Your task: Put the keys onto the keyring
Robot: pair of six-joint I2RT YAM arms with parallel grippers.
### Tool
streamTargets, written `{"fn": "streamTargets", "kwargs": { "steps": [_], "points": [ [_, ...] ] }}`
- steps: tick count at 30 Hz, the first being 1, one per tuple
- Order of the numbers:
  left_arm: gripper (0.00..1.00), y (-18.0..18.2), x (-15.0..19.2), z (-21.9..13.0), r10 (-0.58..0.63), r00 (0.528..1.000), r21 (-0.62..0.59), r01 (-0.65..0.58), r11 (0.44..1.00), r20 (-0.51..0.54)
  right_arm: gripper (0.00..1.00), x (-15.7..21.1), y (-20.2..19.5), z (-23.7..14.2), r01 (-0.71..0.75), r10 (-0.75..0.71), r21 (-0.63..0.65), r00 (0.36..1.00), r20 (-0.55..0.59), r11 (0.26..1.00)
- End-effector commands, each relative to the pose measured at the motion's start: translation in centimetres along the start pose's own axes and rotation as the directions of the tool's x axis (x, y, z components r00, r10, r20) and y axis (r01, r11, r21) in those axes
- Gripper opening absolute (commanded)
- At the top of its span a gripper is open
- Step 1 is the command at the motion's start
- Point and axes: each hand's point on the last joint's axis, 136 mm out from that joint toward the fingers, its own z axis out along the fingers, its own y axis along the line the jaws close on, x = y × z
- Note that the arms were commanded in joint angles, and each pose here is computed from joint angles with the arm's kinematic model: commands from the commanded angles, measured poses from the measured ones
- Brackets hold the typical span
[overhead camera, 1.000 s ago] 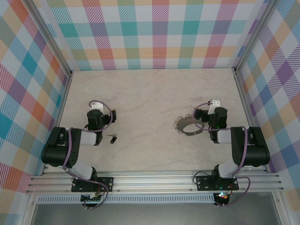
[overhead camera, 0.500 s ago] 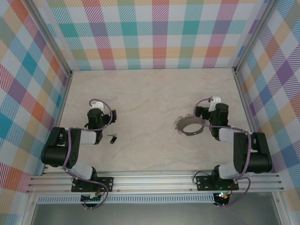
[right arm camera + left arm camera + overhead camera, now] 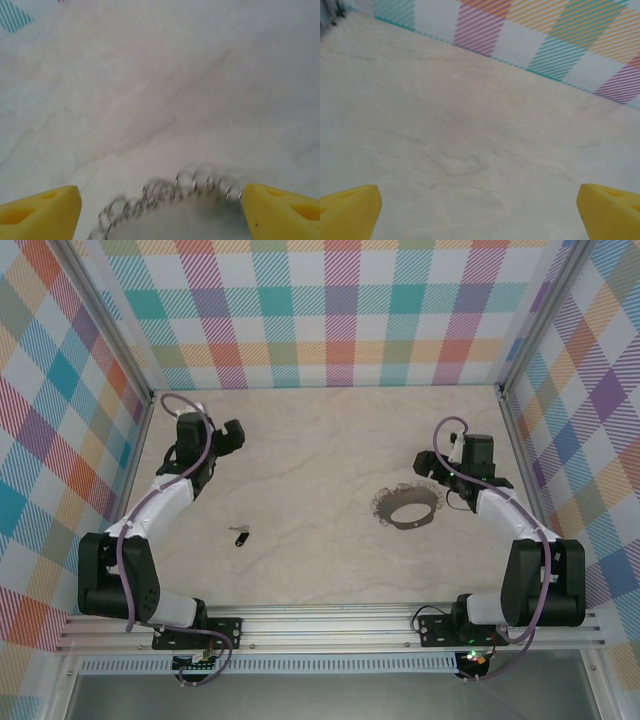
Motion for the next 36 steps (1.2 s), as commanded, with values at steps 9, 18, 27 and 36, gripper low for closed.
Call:
{"fn": "streamTargets", "kwargs": {
  "steps": [9,18,27,36],
  "points": [
    [1.0,-9.6,8.9,-3.3,-0.016,0.959,0.171,0.068,0.983,-0.284,0.72,10.4,2.5,1.9,-0.171,0.156,-0.019,0.932,-0.327,0.985],
    [1.0,-12.1,9.4,-3.6,0.043,0.952,0.23,0.029,0.973,-0.303,0.7,13.8,3.6,3.5,-0.16,0.155,0.02,0.905,-0.396,0.987],
    [1.0,-12.5,9.5,-3.7,0.04,0.951,0.254,0.041,0.966,-0.306,0.68,15.0,5.7,5.2,-0.15,0.139,0.008,0.892,-0.431,0.989],
    [1.0,-12.7,8.9,-4.5,0.006,0.954,0.266,0.078,0.961,-0.3,0.68,16.5,10.2,6.8,-0.051,0.033,-0.025,0.877,-0.479,0.998]
  ]
}}
